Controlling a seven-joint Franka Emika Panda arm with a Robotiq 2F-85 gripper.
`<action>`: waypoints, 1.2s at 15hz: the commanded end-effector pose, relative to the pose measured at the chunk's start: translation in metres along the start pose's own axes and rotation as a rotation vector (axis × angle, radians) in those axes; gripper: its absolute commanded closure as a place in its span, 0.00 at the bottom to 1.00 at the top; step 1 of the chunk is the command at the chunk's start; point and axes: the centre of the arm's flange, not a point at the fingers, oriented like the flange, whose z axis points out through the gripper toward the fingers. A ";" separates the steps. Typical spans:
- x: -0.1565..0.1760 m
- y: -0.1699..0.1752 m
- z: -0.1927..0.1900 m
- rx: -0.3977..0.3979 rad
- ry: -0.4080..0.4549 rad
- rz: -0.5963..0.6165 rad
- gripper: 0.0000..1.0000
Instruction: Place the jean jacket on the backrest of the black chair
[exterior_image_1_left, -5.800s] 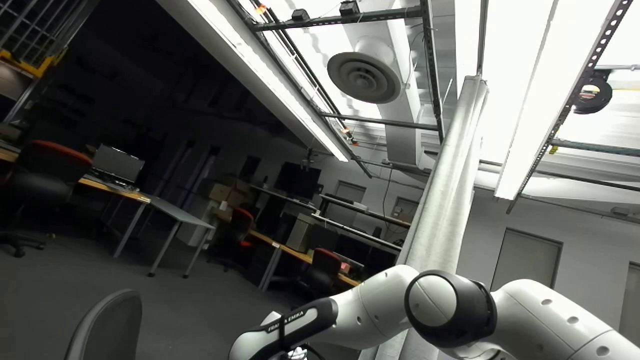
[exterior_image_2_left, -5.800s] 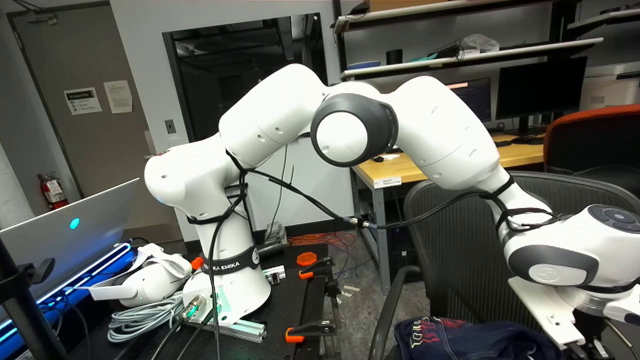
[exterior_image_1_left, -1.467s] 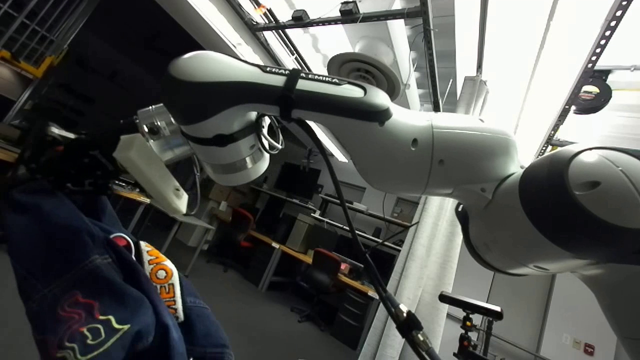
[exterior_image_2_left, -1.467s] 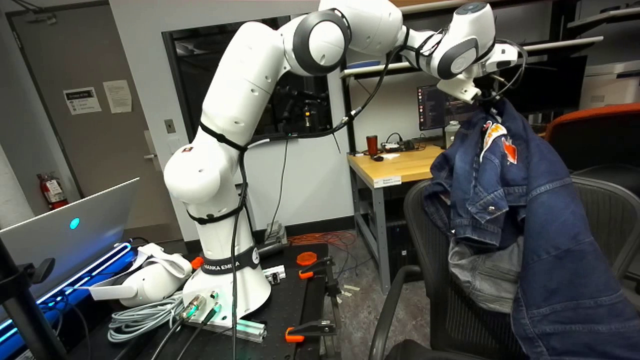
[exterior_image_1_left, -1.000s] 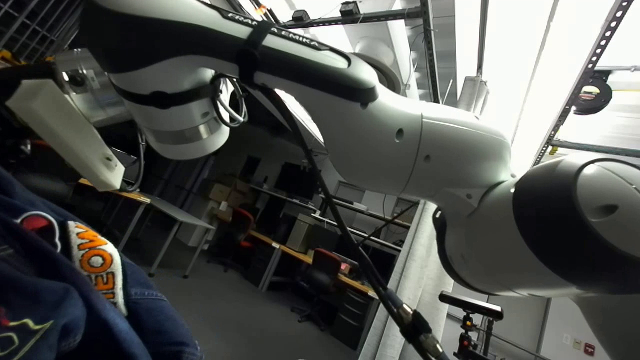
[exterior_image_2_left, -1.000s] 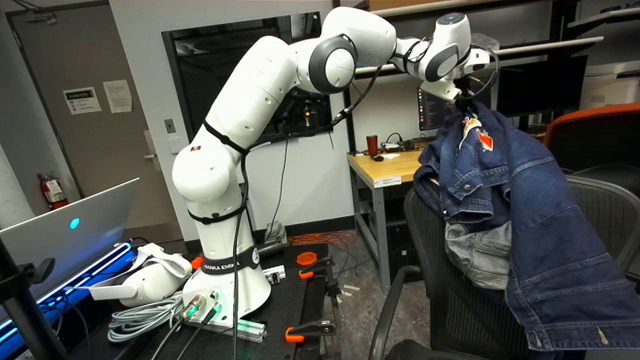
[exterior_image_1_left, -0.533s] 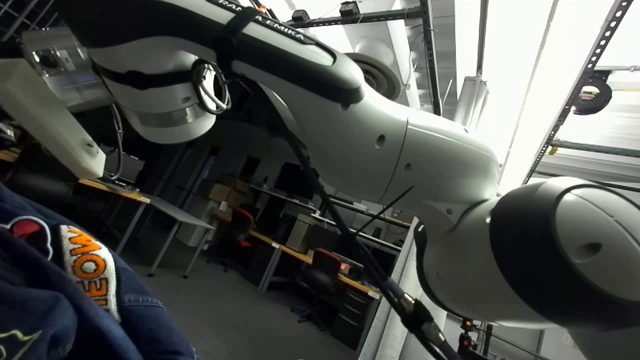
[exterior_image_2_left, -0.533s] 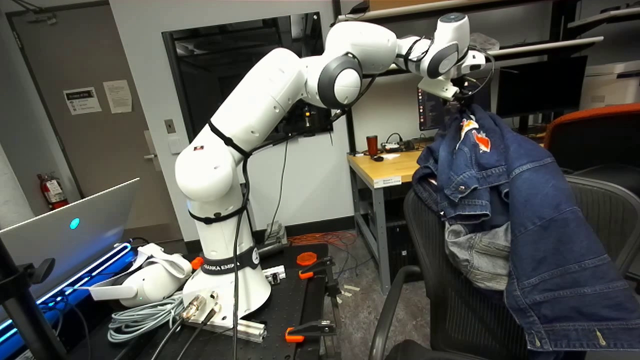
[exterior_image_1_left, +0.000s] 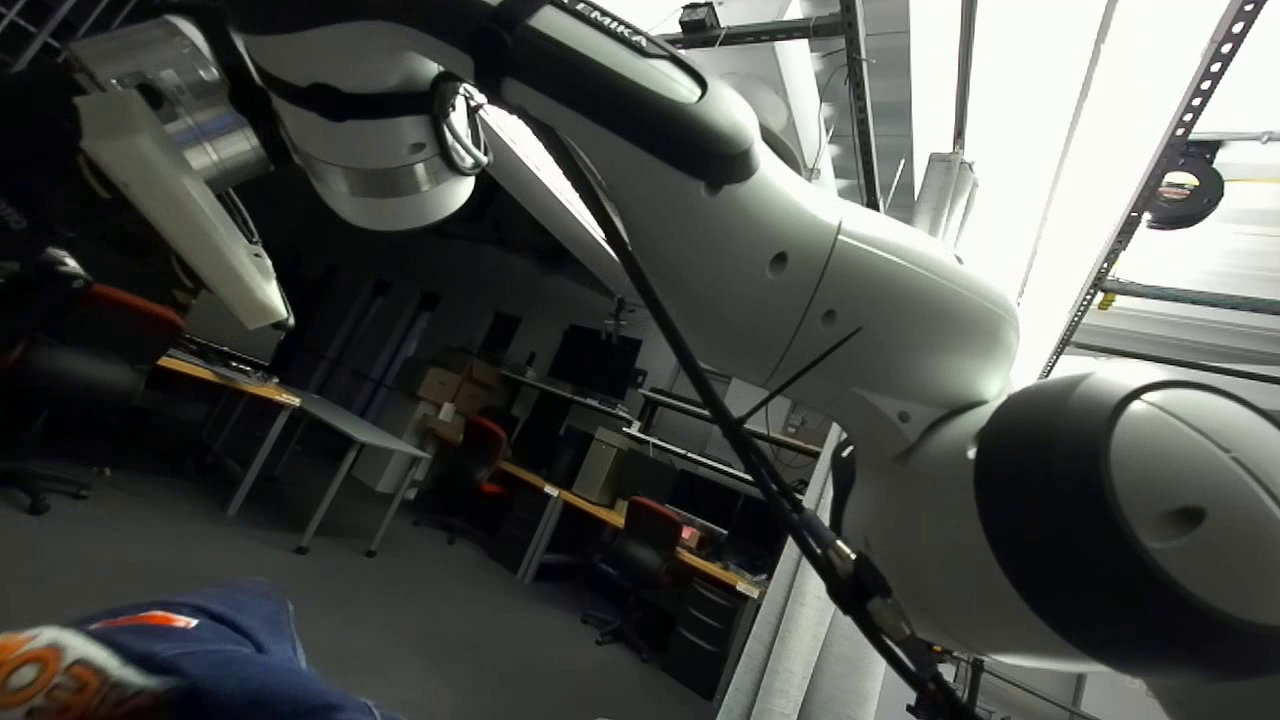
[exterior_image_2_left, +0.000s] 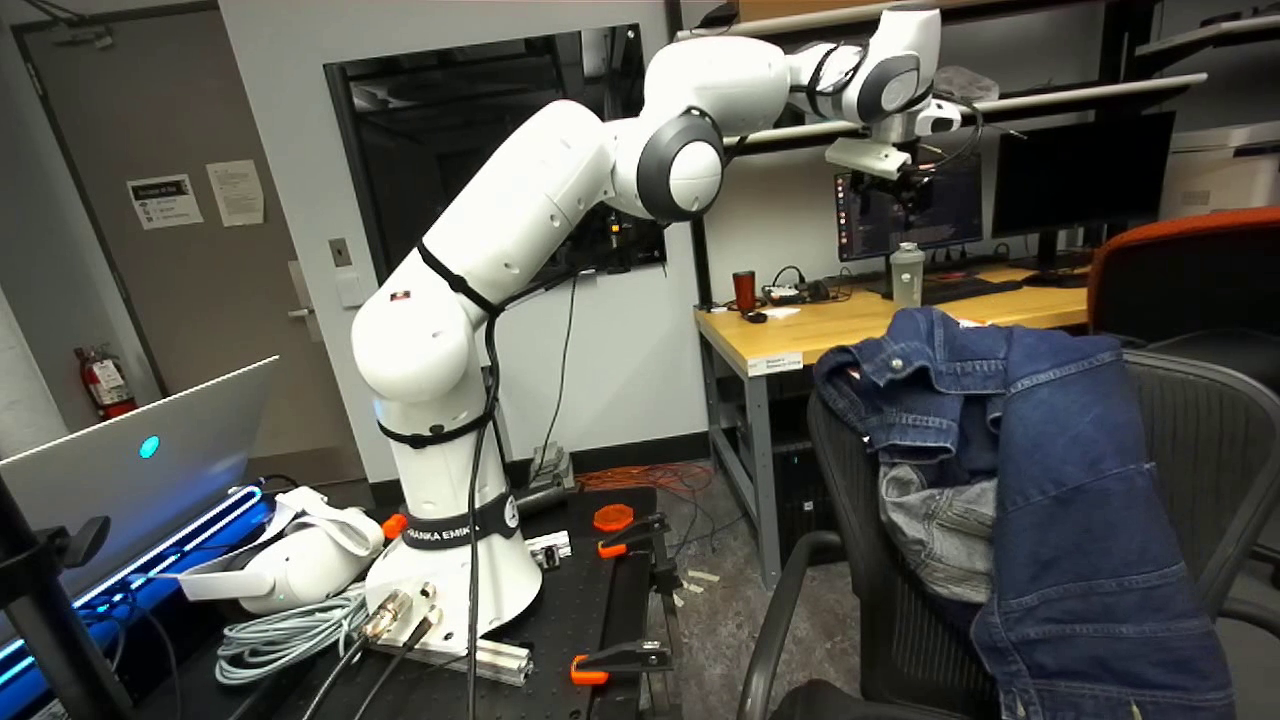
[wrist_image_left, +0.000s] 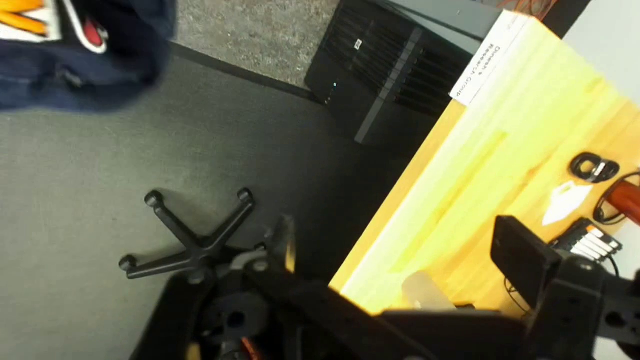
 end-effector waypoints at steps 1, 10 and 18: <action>0.049 -0.006 -0.008 -0.028 -0.060 -0.039 0.00; -0.026 0.023 -0.047 0.000 -0.137 -0.013 0.00; -0.010 0.074 -0.092 -0.063 -0.059 0.026 0.00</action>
